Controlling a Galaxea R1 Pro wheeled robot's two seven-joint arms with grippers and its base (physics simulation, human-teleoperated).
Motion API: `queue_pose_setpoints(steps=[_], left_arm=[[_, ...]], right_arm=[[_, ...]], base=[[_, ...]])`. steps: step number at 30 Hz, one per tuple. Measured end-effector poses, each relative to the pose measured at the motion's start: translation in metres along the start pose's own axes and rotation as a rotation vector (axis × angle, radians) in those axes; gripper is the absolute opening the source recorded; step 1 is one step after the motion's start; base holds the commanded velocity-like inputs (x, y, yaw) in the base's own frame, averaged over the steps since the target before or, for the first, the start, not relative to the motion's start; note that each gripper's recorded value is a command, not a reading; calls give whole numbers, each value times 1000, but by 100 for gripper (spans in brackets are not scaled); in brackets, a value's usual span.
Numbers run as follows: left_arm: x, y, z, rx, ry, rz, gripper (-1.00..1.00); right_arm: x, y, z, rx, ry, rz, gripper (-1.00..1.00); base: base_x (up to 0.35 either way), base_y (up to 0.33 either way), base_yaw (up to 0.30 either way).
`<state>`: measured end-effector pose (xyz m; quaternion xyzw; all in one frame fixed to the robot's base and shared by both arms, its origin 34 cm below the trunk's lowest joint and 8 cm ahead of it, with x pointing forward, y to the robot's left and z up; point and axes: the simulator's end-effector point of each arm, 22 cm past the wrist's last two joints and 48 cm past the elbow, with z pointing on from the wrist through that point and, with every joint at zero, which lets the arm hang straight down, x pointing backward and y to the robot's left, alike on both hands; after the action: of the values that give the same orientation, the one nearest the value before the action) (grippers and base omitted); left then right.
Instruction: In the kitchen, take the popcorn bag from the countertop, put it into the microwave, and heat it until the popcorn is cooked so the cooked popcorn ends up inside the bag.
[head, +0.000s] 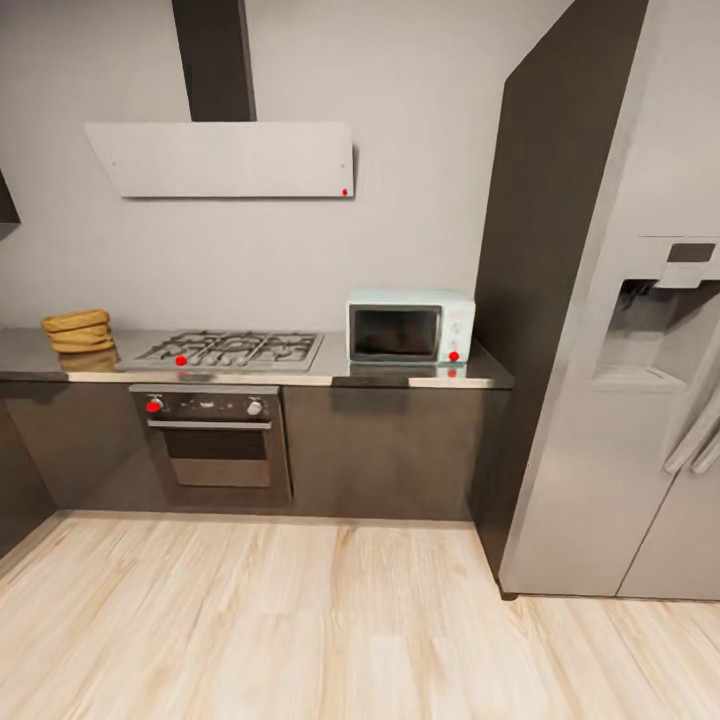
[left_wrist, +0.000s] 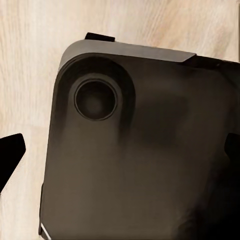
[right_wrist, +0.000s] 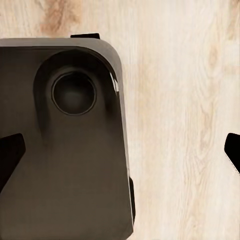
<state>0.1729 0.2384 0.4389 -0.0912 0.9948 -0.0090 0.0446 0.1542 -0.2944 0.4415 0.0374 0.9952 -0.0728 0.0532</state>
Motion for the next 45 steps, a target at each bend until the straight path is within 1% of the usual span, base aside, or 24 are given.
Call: queue_pose_setpoints(steps=[31, 40, 45], left_arm=[[1, -1, 0, 1, 2, -3, 100], [0, -1, 0, 2, 0, -1, 100], [-2, 0, 0, 0, -8, -1, 100]], right_arm=[[0, 0, 0, 0, -1, 0, 100], [0, 1, 0, -1, 0, 3, 100], [0, 0, 0, 0, -1, 2, 100]], base=[[326, 0, 0], [326, 0, -187], [310, 0, -66]])
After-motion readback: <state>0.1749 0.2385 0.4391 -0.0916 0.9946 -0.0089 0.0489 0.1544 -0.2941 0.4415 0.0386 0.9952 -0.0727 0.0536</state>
